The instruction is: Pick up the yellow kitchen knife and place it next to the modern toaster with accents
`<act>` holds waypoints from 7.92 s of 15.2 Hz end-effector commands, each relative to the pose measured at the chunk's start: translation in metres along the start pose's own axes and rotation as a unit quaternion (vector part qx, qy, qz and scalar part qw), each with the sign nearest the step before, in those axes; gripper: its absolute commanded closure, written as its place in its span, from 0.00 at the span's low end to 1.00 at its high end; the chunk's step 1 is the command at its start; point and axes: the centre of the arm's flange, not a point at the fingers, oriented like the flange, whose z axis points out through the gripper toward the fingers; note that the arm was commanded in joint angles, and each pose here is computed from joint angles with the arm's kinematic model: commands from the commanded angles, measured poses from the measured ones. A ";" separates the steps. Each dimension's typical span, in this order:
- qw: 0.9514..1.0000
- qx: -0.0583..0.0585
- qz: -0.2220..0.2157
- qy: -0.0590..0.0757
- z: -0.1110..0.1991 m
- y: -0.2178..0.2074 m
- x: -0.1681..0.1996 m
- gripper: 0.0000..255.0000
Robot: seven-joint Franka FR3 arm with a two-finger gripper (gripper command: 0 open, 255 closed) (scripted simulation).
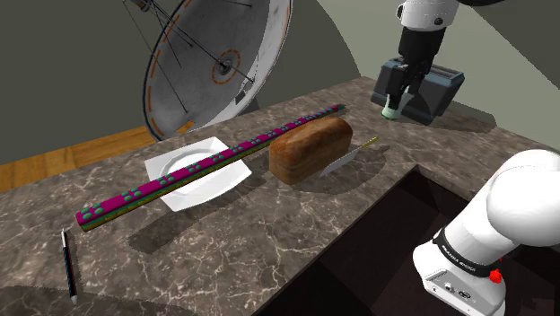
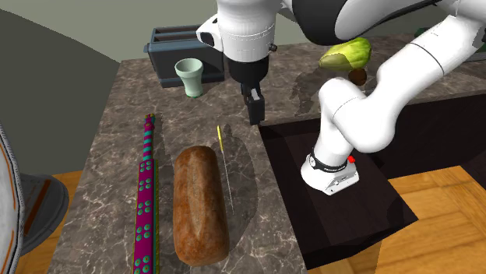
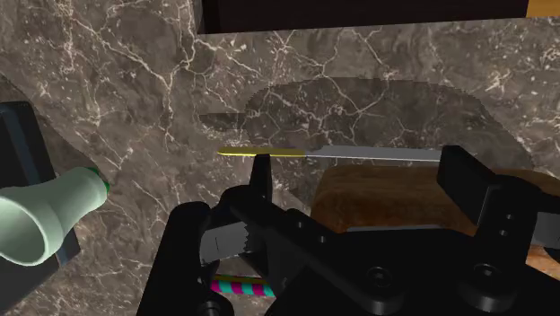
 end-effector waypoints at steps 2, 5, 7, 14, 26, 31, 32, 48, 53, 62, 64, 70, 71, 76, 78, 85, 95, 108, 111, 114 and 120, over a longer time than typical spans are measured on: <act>0.999 0.004 -0.046 0.010 0.012 0.007 -0.002 0.00; 0.982 0.014 -0.184 0.042 0.048 0.027 -0.003 0.00; 0.960 0.021 -0.274 0.062 0.073 0.039 0.001 0.00; 0.815 0.044 -0.564 0.128 0.157 0.069 0.038 0.00; 0.699 0.054 -0.695 0.158 0.237 0.059 0.074 0.00; 0.699 0.054 -0.695 0.158 0.237 0.059 0.074 0.00; 0.699 0.054 -0.695 0.158 0.237 0.059 0.074 0.00; 0.699 0.054 -0.695 0.158 0.211 0.063 0.071 1.00; 0.699 0.054 -0.695 0.158 0.185 0.068 0.069 1.00; 0.699 0.054 -0.695 0.158 0.139 0.075 0.065 1.00; 0.699 0.054 -0.695 0.158 0.128 0.077 0.064 1.00; 0.699 0.054 -0.695 0.158 0.097 0.082 0.061 1.00; 0.699 0.054 -0.695 0.158 0.092 0.083 0.060 1.00; 0.699 0.054 -0.695 0.158 0.066 0.087 0.058 1.00; 0.699 0.054 -0.695 0.158 0.055 0.089 0.057 1.00; 0.699 0.054 -0.695 0.158 0.019 0.095 0.054 1.00; 0.699 0.054 -0.695 0.158 -0.033 0.103 0.049 1.00; 0.699 0.054 -0.695 0.158 -0.005 0.245 -0.016 1.00; 0.699 0.054 -0.695 0.158 0.002 0.280 -0.032 1.00; 0.699 0.054 -0.695 0.158 0.009 0.316 -0.049 1.00; 0.699 0.054 -0.695 0.158 0.024 0.387 -0.081 1.00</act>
